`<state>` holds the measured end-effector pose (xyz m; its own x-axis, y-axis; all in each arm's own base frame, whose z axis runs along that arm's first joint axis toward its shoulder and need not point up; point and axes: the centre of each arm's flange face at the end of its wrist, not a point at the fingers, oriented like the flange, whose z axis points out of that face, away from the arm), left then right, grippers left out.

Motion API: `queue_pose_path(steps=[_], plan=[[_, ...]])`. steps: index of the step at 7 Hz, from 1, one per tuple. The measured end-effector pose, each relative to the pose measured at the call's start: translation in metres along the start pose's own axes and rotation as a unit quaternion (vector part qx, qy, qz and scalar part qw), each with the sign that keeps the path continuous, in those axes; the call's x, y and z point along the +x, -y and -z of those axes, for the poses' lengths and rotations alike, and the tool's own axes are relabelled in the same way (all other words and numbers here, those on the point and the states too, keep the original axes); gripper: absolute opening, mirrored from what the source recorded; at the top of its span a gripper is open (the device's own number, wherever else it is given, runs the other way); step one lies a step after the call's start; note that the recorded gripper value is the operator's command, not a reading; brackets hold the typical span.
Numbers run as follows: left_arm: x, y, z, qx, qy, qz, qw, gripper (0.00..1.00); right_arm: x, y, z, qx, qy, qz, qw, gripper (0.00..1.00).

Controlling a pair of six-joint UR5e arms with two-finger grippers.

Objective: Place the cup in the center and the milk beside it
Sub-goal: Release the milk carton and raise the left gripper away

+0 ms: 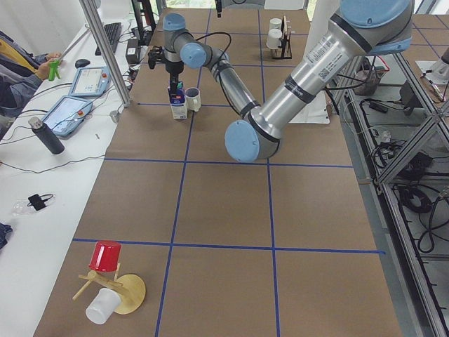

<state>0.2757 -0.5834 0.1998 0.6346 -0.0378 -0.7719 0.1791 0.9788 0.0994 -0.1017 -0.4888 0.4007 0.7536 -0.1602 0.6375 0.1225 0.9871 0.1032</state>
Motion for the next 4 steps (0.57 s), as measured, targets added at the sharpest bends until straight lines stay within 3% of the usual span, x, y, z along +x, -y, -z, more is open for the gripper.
queue_pose_path(steps=[1,3,4], plan=[[-0.081,-0.034,0.015,0.002,0.017,-0.03,0.9994,0.98,0.002,0.0,0.0,0.0,-0.001,-0.002,1.0,1.0],[-0.216,-0.064,0.031,-0.01,0.052,-0.084,0.995,0.98,0.027,0.003,-0.004,-0.004,-0.003,-0.021,0.9998,1.0],[-0.262,-0.073,0.034,-0.021,0.047,-0.095,0.9942,0.98,0.043,0.0,-0.006,-0.005,0.002,-0.029,0.9996,1.0]])
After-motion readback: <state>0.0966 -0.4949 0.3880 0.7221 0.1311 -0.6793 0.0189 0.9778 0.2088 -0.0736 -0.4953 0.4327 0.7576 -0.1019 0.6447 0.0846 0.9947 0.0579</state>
